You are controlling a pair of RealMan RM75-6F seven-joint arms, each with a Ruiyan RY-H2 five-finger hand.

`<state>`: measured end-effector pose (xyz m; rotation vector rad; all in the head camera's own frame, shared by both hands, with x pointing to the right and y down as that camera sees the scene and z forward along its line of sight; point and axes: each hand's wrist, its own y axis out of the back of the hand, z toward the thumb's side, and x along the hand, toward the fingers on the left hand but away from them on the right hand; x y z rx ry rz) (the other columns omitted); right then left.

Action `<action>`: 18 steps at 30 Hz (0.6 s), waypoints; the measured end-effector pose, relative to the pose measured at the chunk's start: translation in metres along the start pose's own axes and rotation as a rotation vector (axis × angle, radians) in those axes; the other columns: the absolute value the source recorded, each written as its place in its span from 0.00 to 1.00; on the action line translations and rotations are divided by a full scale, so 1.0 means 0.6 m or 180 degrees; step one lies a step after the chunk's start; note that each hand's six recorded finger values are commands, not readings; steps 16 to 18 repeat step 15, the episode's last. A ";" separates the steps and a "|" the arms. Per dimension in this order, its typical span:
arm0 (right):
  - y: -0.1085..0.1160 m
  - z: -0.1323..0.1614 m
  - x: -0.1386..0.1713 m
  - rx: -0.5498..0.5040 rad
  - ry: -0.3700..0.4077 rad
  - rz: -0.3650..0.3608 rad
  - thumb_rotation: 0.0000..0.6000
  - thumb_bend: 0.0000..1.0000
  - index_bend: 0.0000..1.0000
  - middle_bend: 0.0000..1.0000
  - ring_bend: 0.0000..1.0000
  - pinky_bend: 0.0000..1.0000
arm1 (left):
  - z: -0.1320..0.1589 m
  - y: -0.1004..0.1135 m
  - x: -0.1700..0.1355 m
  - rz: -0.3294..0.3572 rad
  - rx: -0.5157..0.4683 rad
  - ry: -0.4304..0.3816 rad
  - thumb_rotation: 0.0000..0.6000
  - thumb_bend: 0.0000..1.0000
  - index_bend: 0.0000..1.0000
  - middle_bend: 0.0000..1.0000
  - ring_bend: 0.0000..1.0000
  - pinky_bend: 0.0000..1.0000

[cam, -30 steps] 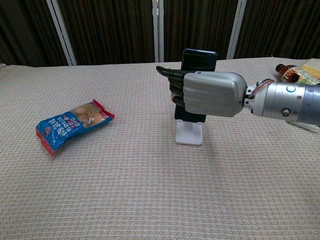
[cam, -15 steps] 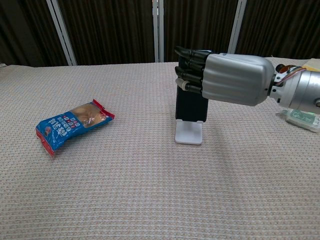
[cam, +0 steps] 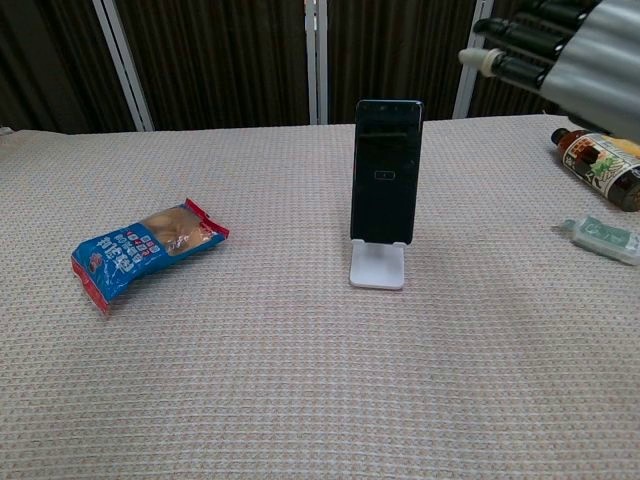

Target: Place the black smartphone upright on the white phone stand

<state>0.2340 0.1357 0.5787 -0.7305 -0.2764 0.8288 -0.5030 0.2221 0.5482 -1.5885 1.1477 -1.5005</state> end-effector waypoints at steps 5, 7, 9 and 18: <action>0.018 -0.031 0.067 -0.1263 -0.0563 0.0455 1.00 0.00 0.07 0.02 0.01 0.00 | 0.019 0.006 -0.012 0.0135 -0.0047 -0.0198 1.00 0.00 0.00 0.00 0.00 0.00; 0.024 -0.041 0.099 -0.1785 -0.0753 0.0616 1.00 0.00 0.03 0.00 0.00 0.00 | 0.022 0.009 -0.019 0.0175 -0.0076 -0.0232 1.00 0.00 0.00 0.00 0.00 0.00; 0.027 -0.050 0.131 -0.2175 -0.0920 0.0746 1.00 0.00 0.01 0.00 0.00 0.00 | 0.024 0.012 -0.023 0.0203 -0.0089 -0.0239 1.00 0.00 0.00 0.00 0.00 0.00; 0.039 -0.072 0.241 -0.2944 -0.1527 0.1125 1.00 0.00 0.00 0.00 0.00 0.00 | 0.033 0.023 -0.042 0.0224 -0.0091 -0.0289 1.00 0.00 0.00 0.00 0.00 0.00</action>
